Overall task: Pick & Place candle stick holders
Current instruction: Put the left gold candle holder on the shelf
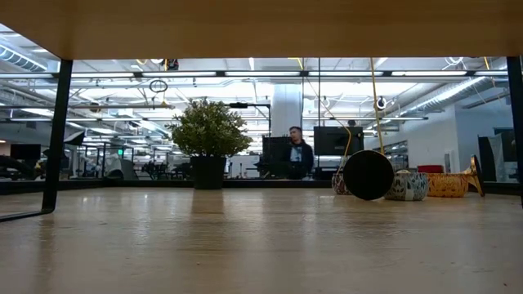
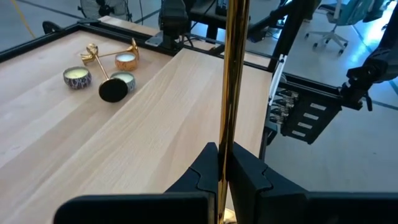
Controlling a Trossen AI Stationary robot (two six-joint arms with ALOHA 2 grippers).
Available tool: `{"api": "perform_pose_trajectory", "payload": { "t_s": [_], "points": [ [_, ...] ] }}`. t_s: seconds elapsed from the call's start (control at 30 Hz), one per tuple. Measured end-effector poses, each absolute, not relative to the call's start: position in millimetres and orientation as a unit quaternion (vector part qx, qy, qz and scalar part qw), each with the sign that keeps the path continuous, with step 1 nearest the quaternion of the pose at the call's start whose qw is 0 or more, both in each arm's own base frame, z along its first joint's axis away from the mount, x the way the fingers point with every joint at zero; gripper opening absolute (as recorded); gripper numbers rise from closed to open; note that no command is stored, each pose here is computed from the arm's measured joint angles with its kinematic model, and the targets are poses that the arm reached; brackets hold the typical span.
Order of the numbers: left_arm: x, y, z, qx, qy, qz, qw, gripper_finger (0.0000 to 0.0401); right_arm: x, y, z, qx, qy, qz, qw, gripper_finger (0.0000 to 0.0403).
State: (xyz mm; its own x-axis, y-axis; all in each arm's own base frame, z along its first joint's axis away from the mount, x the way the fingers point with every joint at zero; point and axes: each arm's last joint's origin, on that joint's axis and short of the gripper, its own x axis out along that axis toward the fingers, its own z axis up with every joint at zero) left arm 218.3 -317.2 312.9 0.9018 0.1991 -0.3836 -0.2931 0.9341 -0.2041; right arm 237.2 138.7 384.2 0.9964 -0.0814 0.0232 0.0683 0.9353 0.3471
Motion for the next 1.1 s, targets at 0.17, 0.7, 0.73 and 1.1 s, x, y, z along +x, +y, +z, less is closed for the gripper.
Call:
{"api": "perform_pose_trajectory", "payload": {
  "t_s": [0.17,0.7,0.73,1.1],
  "points": [
    [218.2,-317.5,312.4,-0.131,0.189,0.122,0.965,0.0015,237.2,138.7,384.2,0.176,-0.019,-0.038,0.984,0.0164],
    [217.9,-316.0,310.9,-0.145,0.196,0.127,0.962,0.0040,237.2,138.8,384.2,0.175,-0.019,-0.038,0.984,0.0164],
    [217.9,-316.0,310.9,-0.145,0.197,0.126,0.961,0.0041,237.2,138.7,384.2,0.175,-0.018,-0.038,0.984,0.0164],
    [217.6,-317.0,310.0,-0.149,0.219,0.112,0.958,0.0055,237.2,138.7,384.2,0.172,-0.018,-0.039,0.984,0.0164]
  ]
}}
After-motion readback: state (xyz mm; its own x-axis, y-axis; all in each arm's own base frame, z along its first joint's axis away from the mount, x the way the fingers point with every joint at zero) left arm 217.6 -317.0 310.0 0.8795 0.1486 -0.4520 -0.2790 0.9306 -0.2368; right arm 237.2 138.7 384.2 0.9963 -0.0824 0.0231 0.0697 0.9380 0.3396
